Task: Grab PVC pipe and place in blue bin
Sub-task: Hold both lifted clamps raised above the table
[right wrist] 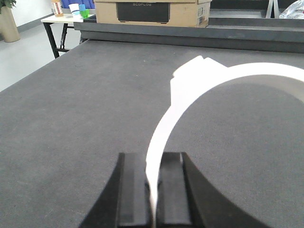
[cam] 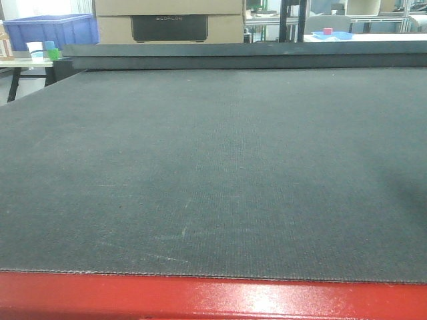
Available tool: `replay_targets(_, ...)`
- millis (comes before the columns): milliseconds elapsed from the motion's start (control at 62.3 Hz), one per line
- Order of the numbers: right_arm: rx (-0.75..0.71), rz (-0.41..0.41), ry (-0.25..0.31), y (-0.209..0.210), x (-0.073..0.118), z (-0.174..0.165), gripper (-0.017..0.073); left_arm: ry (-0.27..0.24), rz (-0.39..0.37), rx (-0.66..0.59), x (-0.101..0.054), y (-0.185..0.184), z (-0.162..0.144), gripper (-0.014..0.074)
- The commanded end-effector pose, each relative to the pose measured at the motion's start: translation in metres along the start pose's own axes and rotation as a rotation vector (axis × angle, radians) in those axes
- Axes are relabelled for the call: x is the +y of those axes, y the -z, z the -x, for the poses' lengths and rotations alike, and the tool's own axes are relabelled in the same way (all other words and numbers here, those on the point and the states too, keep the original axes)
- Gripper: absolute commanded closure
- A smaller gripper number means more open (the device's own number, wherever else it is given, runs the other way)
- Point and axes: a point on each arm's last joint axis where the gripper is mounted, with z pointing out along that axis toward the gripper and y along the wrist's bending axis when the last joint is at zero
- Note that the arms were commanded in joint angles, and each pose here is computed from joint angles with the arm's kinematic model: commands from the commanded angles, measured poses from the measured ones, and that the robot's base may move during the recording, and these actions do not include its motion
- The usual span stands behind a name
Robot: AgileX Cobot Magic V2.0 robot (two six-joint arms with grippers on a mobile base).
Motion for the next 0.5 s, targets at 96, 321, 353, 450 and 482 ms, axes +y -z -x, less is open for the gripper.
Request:
replay_targets(96, -0.105, -0.002, -0.024, 0.002, 0.000, 0.009, 0.0712, 0.011, -0.001, -0.026, 0.000, 0.001, 0.002, 0.0704)
replay_targets(321, -0.144, -0.007, -0.024, 0.002, -0.001, 0.013, 0.0712, 0.011, -0.001, -0.026, 0.000, 0.001, 0.002, 0.0704)
replay_targets(353, -0.144, -0.007, -0.024, 0.002, -0.001, 0.013, 0.0712, 0.011, -0.001, -0.026, 0.000, 0.001, 0.002, 0.0704)
replay_targets(450, -0.144, -0.007, -0.024, 0.002, -0.001, 0.013, 0.0712, 0.011, -0.001, -0.026, 0.000, 0.001, 0.002, 0.0704)
replay_targets(482, -0.144, -0.007, -0.024, 0.002, -0.001, 0.013, 0.0712, 0.011, -0.001, -0.026, 0.000, 0.001, 0.002, 0.0704)
